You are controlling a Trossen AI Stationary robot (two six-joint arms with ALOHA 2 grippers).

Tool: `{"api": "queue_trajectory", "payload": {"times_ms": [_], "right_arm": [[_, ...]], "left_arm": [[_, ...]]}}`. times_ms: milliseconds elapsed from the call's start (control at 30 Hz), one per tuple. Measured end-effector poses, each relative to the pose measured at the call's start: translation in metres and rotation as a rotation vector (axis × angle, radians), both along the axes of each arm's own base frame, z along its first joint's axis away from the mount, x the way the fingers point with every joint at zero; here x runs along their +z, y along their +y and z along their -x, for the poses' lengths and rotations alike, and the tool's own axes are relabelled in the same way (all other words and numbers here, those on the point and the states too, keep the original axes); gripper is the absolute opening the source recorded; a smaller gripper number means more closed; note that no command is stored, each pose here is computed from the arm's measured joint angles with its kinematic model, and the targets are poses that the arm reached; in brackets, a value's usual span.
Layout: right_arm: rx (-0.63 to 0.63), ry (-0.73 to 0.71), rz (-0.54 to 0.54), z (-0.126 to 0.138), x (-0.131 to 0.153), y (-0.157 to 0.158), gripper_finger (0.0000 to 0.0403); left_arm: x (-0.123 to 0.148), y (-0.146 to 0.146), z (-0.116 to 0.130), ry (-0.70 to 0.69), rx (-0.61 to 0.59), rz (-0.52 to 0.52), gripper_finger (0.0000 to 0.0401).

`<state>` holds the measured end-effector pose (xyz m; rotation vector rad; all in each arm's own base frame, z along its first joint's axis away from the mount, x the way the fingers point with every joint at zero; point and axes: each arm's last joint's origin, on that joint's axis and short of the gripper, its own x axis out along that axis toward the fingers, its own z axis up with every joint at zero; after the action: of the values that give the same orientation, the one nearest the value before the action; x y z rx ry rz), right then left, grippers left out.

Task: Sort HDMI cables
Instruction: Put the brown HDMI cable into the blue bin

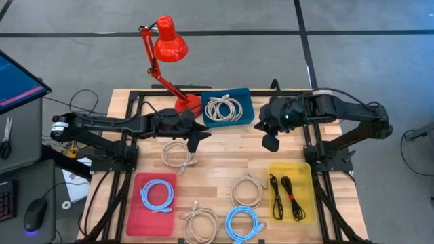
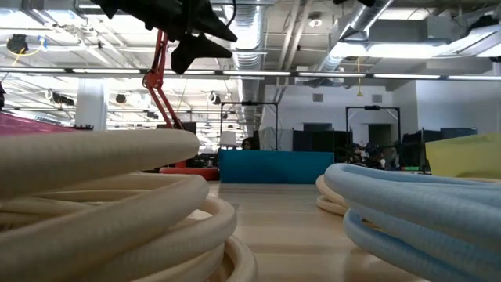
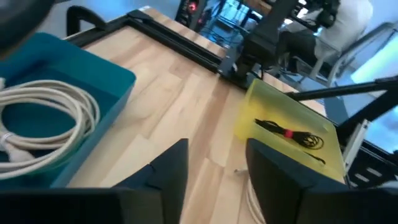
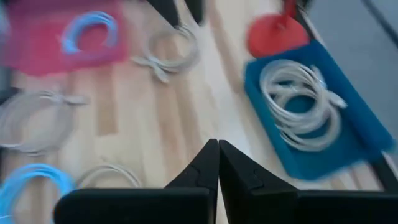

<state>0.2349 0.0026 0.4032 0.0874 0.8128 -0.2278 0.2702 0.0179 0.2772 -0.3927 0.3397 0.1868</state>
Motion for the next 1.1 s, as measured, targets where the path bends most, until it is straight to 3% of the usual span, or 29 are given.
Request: {"api": "queue_trajectory", "payload": {"times_ms": [200,367,533,700,867,1100], "right_arm": [[-0.078,0.053,0.051,0.006,-0.005,0.016,0.0001],[-0.117,0.072,0.068,0.012,-0.012,0.024,0.0001],[-0.121,-0.004,0.028,0.025,-0.025,0.029,0.0],[-0.099,-0.19,-0.034,0.036,-0.039,0.032,0.0],[-0.132,-0.335,-0.104,0.052,-0.057,0.029,0.0],[-0.286,-0.368,-0.147,0.069,-0.084,0.023,0.0]], "left_arm": [[0.0,-0.002,0.012,0.075,-0.001,0.006,0.0077],[0.018,-0.003,0.047,0.101,0.097,-0.041,0.0008],[0.042,-0.007,0.09,0.038,0.182,-0.086,0.0005],[0.045,-0.009,0.115,0.06,0.214,-0.078,0.0004],[0.033,-0.011,0.124,0.204,0.251,-0.08,0.0004],[0.008,-0.011,0.118,0.434,0.322,-0.018,0.0004]]}}
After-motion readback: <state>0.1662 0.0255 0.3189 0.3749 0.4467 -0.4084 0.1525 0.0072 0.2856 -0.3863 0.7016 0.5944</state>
